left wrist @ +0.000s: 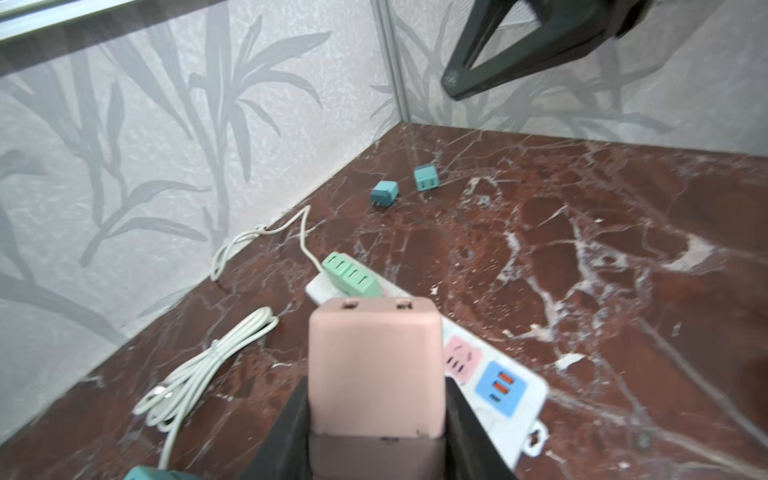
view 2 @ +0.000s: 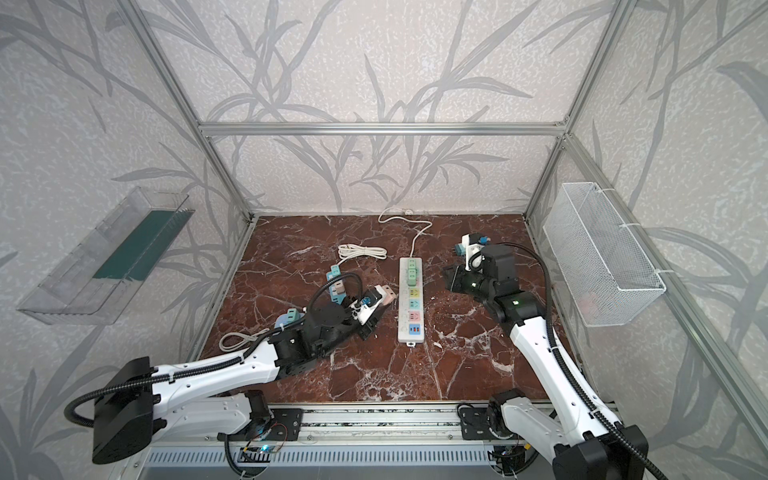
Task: Insert the plug
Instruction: 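Carry the pink adapter toward the white strip with the left gripper while the right approaches, then close the right gripper on the pink adapter held by the left gripper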
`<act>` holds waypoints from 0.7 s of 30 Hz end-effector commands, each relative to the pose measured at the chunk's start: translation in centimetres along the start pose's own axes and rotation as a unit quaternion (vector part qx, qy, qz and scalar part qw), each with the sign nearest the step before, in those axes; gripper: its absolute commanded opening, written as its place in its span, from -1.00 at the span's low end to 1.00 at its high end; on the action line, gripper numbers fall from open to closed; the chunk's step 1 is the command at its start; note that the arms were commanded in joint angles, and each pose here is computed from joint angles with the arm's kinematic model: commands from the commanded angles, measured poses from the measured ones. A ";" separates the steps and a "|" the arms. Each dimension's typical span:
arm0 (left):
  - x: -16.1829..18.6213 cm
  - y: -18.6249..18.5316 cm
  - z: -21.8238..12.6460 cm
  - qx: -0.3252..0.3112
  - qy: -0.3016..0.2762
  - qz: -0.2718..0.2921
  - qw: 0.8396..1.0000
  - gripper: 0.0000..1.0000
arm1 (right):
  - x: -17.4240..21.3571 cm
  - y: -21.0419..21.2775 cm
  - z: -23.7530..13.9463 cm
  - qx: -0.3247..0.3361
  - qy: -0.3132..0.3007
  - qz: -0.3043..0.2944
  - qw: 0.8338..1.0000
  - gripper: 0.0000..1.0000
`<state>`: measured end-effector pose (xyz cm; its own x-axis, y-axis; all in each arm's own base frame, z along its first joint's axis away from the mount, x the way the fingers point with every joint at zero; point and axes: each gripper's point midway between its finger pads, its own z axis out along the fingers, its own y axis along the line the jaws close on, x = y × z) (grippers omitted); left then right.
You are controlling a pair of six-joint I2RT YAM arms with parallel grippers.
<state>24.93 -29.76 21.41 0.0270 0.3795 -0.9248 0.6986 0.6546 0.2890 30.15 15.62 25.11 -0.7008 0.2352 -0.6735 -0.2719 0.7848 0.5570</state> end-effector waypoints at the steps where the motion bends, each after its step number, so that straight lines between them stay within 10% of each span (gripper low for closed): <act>1: -4.6 0.3 -1.3 0.016 -0.115 0.072 0.991 -1.00 | 1.1 1.9 0.1 -0.014 -0.004 -0.065 0.998 -0.85; 13: -2.6 -2.1 -1.2 0.077 -0.096 0.099 0.988 -1.00 | 5.6 9.4 1.5 -0.127 0.060 -0.145 0.979 -0.12; 21: -2.4 -2.5 -1.4 0.088 -0.091 0.102 0.987 -1.00 | 7.7 10.8 2.1 -0.166 0.104 -0.156 0.968 -0.05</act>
<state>22.67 -31.06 21.66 0.2420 0.3883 -0.8892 0.7794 0.4680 0.4165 23.63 25.86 23.95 -0.6834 -0.1026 -0.7228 -0.6134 0.6176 0.4923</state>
